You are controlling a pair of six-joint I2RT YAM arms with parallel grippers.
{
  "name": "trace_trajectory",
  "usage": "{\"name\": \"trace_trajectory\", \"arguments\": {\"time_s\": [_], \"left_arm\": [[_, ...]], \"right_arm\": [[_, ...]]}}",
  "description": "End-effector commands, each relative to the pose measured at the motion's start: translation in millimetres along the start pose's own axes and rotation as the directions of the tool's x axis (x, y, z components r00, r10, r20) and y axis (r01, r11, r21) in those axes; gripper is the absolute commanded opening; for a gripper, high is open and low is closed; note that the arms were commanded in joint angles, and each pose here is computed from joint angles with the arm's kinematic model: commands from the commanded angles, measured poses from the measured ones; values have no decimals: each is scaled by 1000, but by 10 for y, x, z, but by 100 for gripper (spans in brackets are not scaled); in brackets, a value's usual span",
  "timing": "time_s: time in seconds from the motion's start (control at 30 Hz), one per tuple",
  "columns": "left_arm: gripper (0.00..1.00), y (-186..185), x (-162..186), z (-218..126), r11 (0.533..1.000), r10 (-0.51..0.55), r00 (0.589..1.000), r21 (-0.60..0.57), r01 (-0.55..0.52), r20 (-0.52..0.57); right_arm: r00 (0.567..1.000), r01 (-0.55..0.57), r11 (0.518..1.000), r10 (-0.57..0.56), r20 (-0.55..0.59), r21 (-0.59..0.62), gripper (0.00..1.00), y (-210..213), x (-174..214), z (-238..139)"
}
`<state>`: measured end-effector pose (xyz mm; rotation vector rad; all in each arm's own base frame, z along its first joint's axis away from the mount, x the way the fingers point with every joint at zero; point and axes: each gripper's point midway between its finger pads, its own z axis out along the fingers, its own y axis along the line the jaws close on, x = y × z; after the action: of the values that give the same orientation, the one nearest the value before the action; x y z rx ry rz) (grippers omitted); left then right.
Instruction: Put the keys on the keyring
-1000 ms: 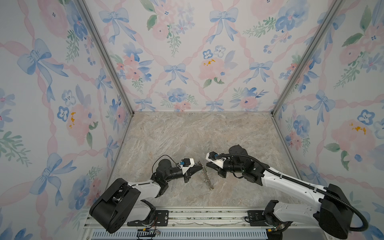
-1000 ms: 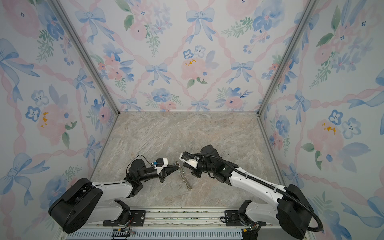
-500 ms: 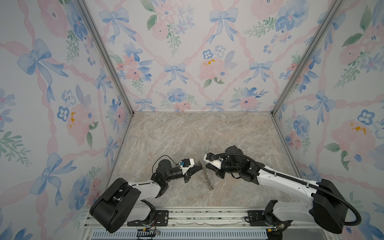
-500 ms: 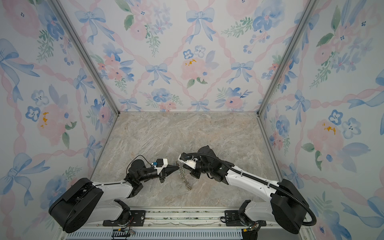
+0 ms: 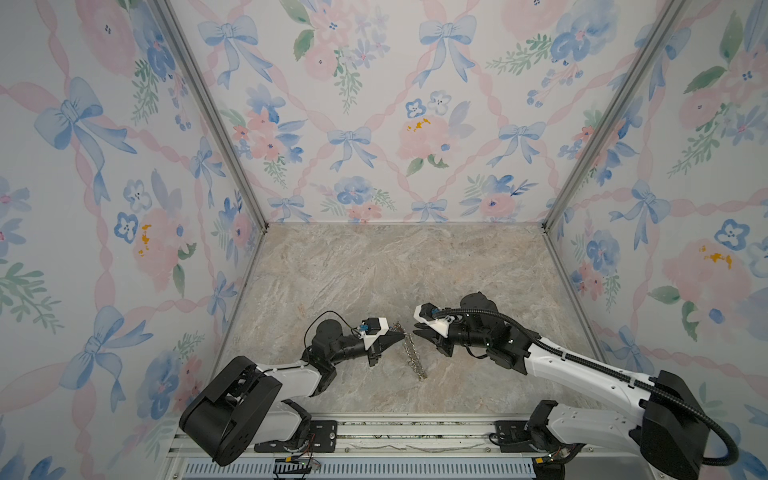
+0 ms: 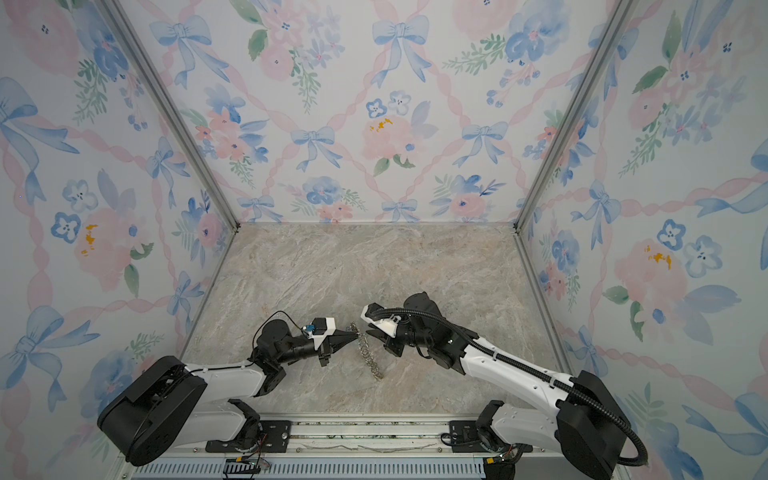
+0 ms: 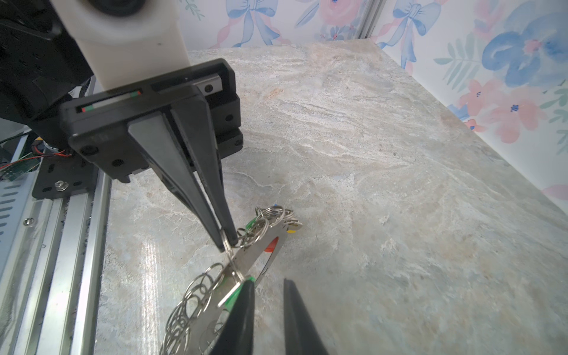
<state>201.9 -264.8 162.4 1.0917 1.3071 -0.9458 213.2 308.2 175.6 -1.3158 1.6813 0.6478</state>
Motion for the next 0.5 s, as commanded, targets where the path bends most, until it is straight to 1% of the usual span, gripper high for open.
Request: {"name": "trace_trajectory", "arguments": {"time_s": [0.0,0.33,0.4,0.47], "left_arm": [[0,-49,-99,3,999,36,999,24,-37,41],[0,-60,-87,10,999,32,999,29,-34,40],[0,-51,-87,9,999,33,999,23,-34,40],[0,-43,-91,3,999,36,998,15,-37,41]], "right_arm": [[1000,-16,1000,16,-6,-23,20,41,22,79],[1000,-6,999,4,-31,-53,18,134,33,219],[999,-4,999,3,-34,-42,18,122,24,216],[999,-4,1000,4,-43,-4,18,61,30,178]]}}
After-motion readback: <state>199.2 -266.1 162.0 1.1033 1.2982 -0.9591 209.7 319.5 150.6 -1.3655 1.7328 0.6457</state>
